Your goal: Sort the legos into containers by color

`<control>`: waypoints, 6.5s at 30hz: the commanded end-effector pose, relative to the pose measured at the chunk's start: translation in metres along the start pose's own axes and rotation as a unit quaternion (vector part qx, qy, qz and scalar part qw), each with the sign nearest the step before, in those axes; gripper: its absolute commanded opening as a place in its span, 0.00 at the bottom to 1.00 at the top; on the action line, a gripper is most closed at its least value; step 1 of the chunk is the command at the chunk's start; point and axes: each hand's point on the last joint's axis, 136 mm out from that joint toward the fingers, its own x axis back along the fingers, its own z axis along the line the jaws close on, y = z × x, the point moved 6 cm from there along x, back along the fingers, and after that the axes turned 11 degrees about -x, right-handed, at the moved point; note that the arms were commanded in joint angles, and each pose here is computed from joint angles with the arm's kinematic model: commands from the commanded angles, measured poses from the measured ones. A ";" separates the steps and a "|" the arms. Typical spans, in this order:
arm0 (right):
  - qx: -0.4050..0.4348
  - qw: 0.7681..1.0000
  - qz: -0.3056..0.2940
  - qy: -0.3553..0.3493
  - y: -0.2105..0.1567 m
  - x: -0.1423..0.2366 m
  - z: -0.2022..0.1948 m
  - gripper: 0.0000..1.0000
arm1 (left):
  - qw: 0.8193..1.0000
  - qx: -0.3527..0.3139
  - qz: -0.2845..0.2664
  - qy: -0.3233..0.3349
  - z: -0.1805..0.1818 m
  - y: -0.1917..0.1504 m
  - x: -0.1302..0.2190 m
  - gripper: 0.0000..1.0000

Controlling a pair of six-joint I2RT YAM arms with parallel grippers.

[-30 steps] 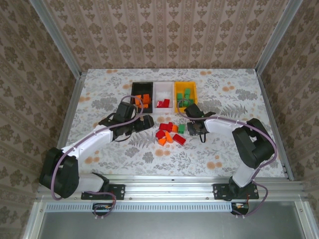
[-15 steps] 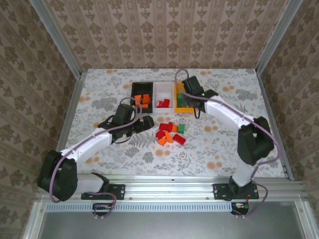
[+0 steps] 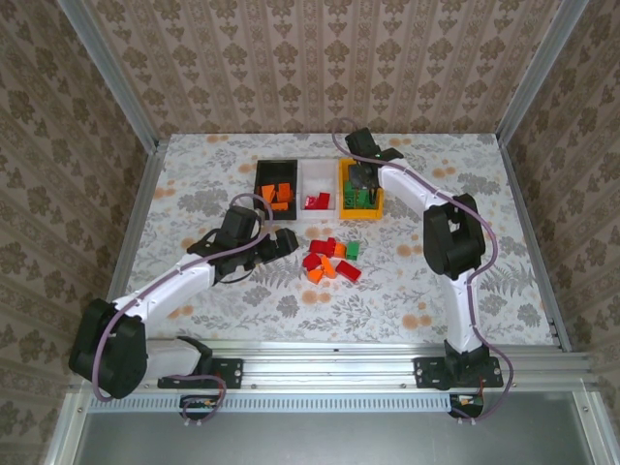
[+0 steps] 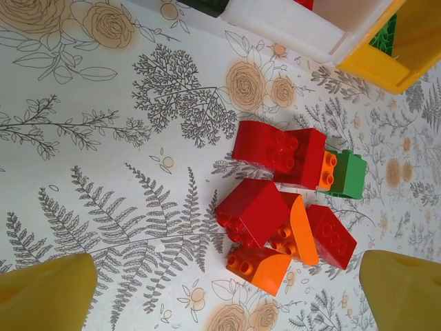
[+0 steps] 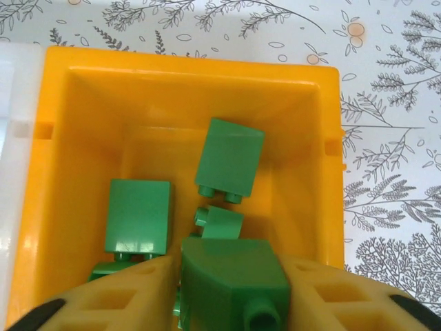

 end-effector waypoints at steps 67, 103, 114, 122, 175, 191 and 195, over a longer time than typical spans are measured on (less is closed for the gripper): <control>-0.019 0.999 0.046 0.013 -0.180 0.039 -0.016 0.30 | 0.999 -0.002 0.032 -0.008 -0.007 -0.006 -0.016 1.00; -0.014 0.998 -0.025 0.054 0.014 0.058 -0.003 0.56 | 0.982 -0.151 0.108 0.017 -0.055 -0.039 -0.029 0.96; -0.060 0.985 -0.075 0.146 -0.039 0.155 -0.034 0.57 | 0.929 -0.294 0.181 0.132 -0.063 -0.066 -0.064 0.82; -0.077 0.986 -0.049 0.140 -0.099 0.160 -0.068 0.57 | 0.922 -0.304 0.184 0.155 -0.054 -0.071 -0.085 0.75; -0.088 0.986 0.008 0.141 -0.177 0.143 -0.097 0.56 | 0.922 -0.341 0.076 0.168 -0.094 0.025 -0.025 0.32; -0.085 0.981 0.035 0.170 -0.196 0.140 -0.088 0.55 | 0.949 -0.185 0.086 0.242 0.008 0.181 -0.097 0.30; -0.081 0.980 0.039 0.175 -0.197 0.141 -0.087 0.55 | 0.950 -0.162 0.094 0.249 0.030 0.198 -0.113 0.31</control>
